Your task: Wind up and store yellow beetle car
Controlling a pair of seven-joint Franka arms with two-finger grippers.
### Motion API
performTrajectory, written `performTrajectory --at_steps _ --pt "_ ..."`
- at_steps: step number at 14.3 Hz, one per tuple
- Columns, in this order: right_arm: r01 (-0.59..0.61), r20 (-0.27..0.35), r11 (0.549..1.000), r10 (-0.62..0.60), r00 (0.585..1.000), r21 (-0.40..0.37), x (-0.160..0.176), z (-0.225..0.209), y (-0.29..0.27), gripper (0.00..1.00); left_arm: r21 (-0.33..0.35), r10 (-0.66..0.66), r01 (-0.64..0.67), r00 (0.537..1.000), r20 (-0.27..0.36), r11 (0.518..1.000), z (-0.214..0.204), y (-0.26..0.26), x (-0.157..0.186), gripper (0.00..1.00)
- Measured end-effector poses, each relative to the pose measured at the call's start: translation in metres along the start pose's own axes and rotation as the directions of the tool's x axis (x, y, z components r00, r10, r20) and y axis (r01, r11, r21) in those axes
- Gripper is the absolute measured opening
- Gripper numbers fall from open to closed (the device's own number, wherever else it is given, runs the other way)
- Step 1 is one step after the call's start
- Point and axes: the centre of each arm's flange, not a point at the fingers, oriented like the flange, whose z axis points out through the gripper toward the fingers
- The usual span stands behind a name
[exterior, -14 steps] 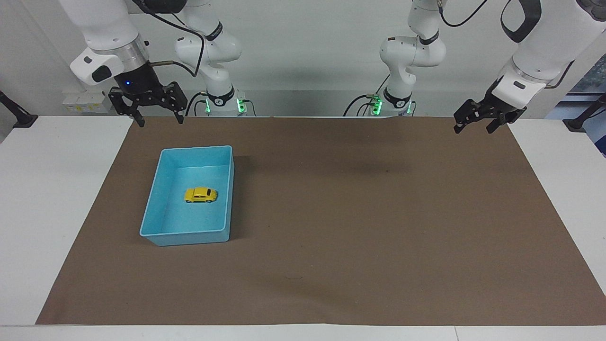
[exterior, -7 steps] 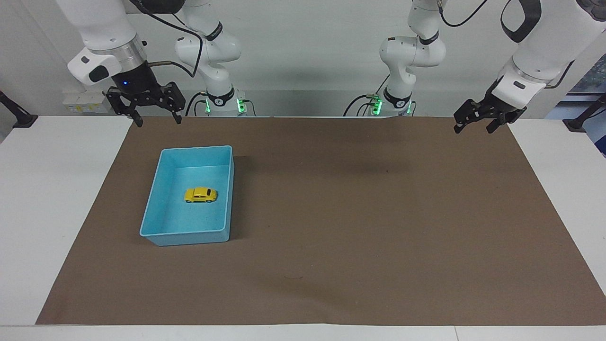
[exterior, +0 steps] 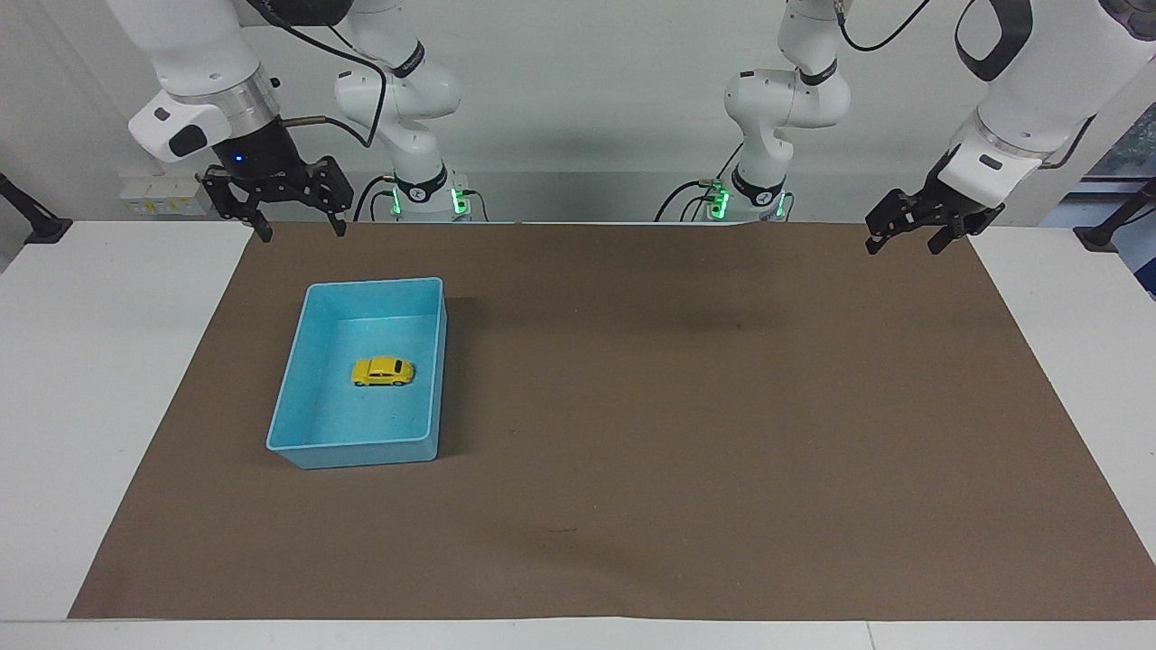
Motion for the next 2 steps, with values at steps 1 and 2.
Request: performTrajectory --at_steps 1,2 --pt "0.0 0.0 1.0 0.0 1.0 0.0 0.0 0.0 0.0 1.0 0.0 0.0 0.0 1.0 0.0 1.0 0.0 0.0 0.0 1.0" --pt "0.0 0.0 1.0 0.0 1.0 0.0 0.0 0.0 0.0 1.0 0.0 0.0 0.0 1.0 0.0 1.0 0.0 0.0 0.0 1.0"
